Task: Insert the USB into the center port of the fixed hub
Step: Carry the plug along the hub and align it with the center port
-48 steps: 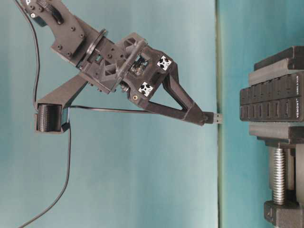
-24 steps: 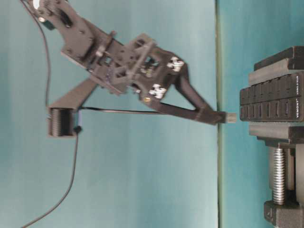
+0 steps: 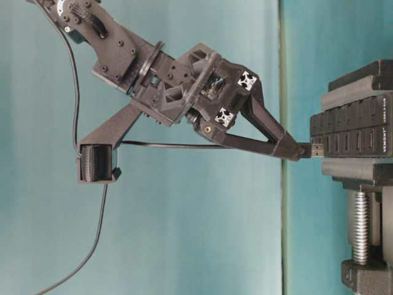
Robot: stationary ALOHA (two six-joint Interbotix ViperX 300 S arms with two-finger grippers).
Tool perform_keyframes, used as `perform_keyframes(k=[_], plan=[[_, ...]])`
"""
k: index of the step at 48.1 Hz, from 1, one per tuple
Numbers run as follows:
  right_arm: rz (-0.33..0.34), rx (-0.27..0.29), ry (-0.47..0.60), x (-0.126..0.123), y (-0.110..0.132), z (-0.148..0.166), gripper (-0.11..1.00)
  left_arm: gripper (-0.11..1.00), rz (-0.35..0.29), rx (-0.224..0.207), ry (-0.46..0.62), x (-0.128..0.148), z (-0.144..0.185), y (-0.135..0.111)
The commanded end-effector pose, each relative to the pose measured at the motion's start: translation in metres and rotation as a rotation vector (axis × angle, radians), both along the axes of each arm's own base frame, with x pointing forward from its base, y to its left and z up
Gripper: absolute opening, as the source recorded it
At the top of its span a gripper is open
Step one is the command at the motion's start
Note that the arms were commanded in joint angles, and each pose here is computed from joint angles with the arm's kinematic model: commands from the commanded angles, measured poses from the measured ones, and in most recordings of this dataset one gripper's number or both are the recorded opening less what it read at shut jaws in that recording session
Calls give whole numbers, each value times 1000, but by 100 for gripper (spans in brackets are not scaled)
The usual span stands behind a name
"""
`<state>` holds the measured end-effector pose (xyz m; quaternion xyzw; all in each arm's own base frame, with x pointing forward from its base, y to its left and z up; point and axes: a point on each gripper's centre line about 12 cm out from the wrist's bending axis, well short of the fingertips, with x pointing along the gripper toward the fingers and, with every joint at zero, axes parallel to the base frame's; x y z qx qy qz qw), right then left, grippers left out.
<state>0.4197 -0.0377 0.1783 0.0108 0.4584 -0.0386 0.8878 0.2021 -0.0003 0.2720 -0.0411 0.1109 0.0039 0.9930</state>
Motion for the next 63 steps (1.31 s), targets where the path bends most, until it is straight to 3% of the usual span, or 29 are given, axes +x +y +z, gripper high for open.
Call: perform_keyframes(k=[1,63], plan=[[-2,3,-23,1,1,8,8,1,1,0,-15,2,5,0],[-4,6,26,-1,0,-12,8,1,1,1,-15,2,5,0]])
